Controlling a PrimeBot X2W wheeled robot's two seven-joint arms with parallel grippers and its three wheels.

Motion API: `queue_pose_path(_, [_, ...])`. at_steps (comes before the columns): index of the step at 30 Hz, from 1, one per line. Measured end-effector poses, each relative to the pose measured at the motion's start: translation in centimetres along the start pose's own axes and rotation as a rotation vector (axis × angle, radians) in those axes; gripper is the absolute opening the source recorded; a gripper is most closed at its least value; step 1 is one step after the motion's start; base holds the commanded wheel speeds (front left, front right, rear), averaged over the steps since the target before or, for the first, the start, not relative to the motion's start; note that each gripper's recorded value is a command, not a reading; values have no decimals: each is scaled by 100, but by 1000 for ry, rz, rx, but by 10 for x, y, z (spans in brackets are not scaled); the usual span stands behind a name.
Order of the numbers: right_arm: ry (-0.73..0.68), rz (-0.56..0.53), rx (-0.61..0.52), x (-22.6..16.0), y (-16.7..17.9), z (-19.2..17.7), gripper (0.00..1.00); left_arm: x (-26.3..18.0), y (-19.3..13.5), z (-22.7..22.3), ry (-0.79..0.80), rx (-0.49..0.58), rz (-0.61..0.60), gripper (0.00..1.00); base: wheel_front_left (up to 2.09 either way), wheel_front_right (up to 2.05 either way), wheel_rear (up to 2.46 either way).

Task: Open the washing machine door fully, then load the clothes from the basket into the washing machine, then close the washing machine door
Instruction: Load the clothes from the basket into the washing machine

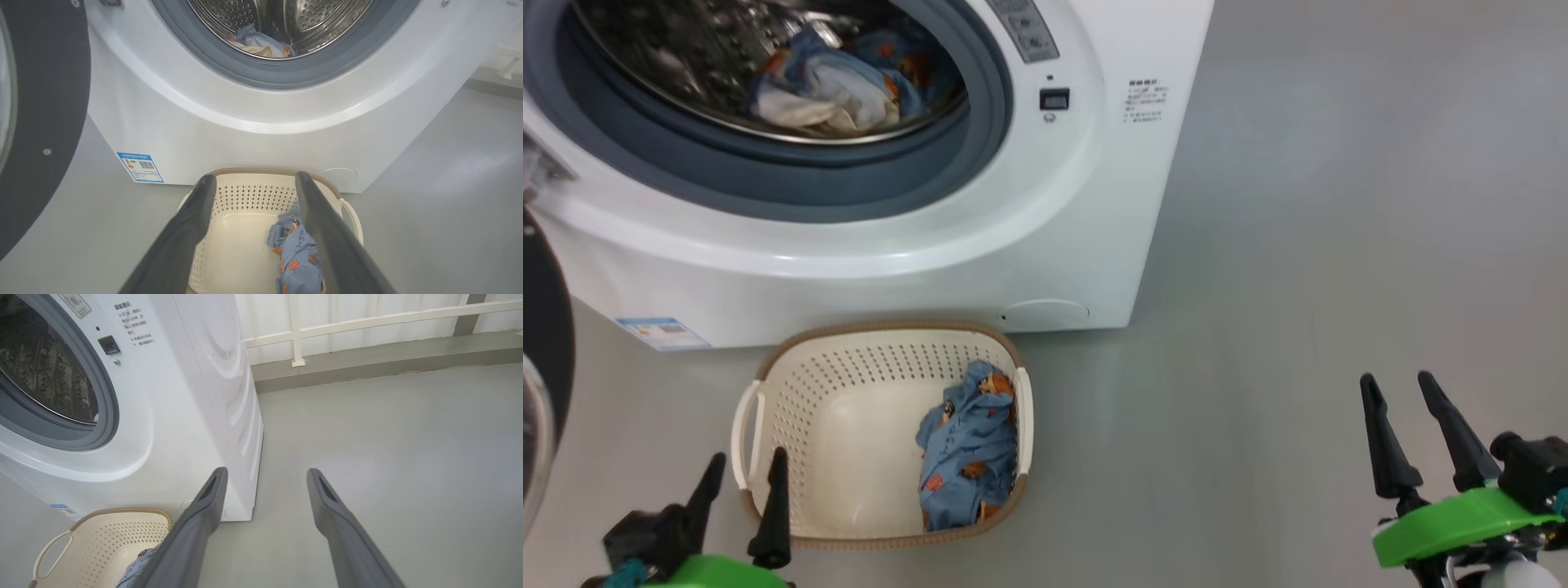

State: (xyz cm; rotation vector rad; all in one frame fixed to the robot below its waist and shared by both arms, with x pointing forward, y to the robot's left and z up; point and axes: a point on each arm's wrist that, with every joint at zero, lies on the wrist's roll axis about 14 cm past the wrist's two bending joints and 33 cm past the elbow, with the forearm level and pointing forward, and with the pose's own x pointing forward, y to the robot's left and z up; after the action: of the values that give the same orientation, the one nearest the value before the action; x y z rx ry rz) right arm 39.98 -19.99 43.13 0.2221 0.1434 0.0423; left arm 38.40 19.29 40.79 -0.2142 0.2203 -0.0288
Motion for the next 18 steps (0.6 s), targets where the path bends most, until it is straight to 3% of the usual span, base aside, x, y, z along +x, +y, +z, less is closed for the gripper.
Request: queue_pose_path(18, [40, -33, 37, 59, -4, -31, 100, 75, -37, -99, 314, -24, -148, 100, 0, 0, 0])
